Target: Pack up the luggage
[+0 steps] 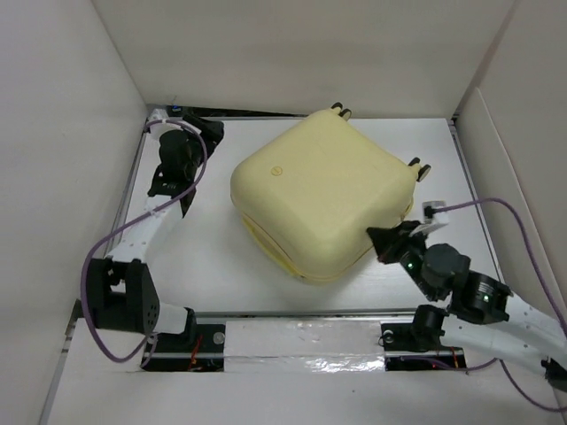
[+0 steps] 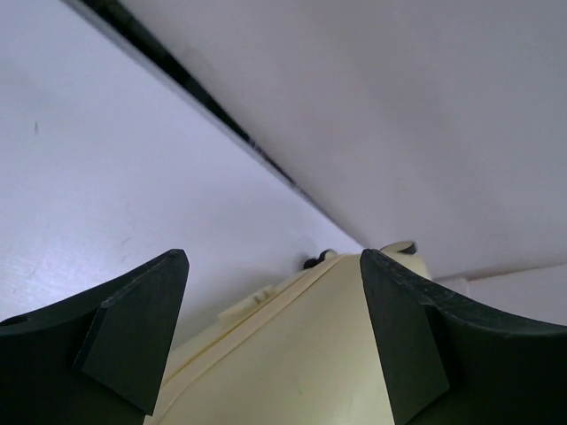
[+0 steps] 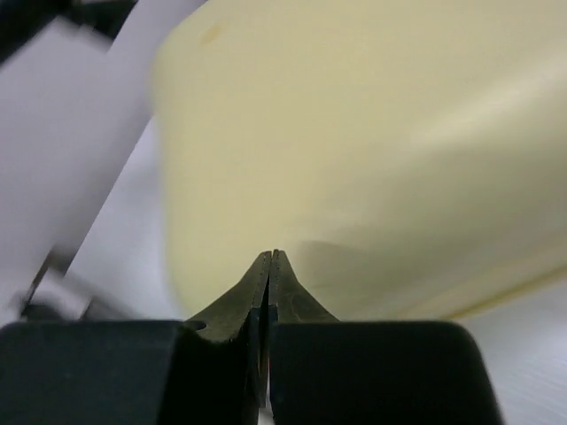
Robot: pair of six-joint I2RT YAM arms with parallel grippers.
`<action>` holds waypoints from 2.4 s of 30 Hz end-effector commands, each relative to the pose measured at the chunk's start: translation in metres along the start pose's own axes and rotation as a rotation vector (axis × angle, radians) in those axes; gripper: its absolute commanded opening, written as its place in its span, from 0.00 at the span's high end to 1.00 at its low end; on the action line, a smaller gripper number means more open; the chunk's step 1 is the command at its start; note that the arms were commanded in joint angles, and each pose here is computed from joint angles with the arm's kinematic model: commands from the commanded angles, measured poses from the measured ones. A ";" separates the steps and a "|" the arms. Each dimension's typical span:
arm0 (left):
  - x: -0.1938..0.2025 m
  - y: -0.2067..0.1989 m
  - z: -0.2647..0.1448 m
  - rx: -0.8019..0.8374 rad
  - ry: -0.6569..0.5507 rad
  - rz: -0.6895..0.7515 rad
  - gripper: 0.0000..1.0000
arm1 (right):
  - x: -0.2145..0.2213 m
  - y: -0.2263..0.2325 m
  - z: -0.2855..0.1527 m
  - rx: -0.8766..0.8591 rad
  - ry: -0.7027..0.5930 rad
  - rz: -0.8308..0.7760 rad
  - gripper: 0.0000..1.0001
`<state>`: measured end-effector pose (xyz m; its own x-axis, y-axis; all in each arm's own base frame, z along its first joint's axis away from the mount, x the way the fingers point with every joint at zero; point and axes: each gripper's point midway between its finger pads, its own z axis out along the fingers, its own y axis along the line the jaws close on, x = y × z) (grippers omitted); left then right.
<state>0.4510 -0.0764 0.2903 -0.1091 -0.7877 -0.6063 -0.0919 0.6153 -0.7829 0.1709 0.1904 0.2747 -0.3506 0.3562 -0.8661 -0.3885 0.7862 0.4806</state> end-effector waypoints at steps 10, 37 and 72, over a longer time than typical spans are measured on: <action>0.076 0.017 0.040 0.014 0.228 0.068 0.26 | -0.016 -0.181 0.015 0.606 -0.081 0.039 1.00; 0.141 0.059 -0.126 0.141 0.236 -0.035 0.57 | -0.059 -0.121 0.296 -0.139 0.179 -0.151 1.00; 0.110 0.112 -0.183 -0.024 0.121 -0.013 0.60 | 0.023 -0.106 0.069 -0.231 -0.125 -0.249 0.57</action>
<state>0.2487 -0.1013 0.1750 -0.2538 -0.7729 -0.5816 -0.0439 0.6099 -0.7913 0.2580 0.1615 0.1940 -0.1970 0.2171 -0.9561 -0.6633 0.6886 0.2931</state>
